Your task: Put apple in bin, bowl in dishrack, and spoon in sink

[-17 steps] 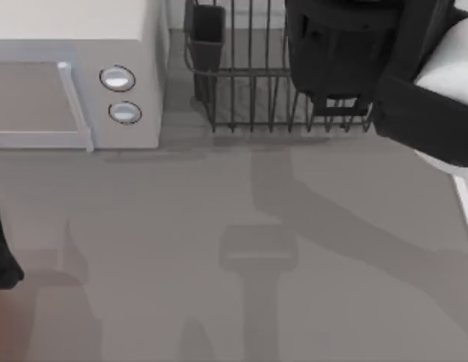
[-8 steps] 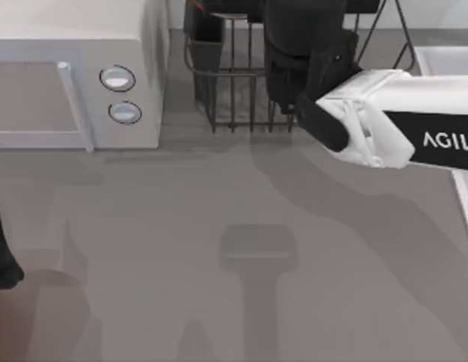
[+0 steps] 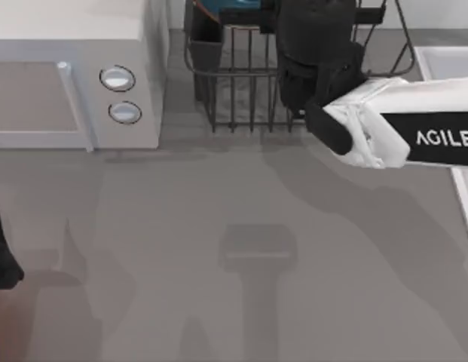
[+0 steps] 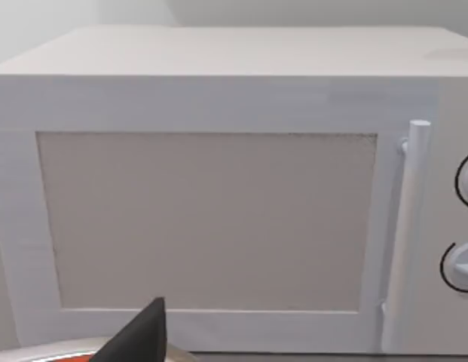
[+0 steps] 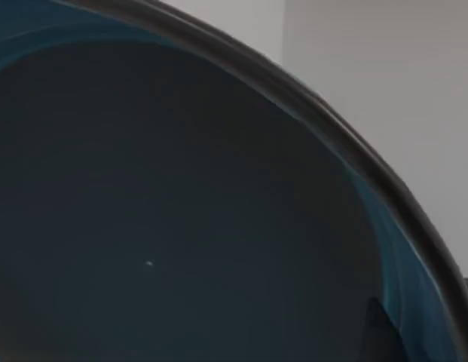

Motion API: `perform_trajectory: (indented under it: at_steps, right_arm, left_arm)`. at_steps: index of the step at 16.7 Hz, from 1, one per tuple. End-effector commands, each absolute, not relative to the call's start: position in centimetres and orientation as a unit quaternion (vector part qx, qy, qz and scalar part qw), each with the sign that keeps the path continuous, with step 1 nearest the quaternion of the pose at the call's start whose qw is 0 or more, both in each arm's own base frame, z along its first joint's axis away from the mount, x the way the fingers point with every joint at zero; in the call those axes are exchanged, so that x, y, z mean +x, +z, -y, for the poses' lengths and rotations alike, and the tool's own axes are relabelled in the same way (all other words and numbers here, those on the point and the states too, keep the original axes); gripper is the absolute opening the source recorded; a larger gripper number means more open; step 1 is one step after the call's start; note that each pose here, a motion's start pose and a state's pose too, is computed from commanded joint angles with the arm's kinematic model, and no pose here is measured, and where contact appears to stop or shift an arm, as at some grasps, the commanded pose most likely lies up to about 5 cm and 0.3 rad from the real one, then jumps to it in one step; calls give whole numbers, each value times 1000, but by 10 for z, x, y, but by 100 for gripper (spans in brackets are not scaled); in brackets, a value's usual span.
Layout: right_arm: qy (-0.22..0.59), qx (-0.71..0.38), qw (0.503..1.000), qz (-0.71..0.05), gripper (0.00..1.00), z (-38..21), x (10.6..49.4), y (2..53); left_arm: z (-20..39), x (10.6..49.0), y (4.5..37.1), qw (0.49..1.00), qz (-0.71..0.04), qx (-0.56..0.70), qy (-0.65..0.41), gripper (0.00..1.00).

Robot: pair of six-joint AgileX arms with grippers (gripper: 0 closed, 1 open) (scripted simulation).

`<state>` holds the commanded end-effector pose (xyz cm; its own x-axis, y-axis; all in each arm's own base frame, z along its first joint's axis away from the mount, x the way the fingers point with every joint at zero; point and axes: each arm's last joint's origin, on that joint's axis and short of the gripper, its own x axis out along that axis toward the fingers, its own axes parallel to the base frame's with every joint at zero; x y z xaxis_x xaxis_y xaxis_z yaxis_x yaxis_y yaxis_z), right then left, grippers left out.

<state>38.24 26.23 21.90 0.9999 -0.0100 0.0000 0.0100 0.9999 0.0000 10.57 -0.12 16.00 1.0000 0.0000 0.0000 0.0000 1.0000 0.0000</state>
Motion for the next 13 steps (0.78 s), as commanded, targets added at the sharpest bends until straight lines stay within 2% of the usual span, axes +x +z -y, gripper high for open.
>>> perform_trajectory:
  at_steps: [12,13]
  right_arm:
    - [-5,0,1000,0,98,-262,382,219]
    - [-5,0,1000,0,100,-262,382,219]
  left_arm:
    - [1,106,160,1000,0,0,0,100]
    - [1,106,160,1000,0,0,0,100]
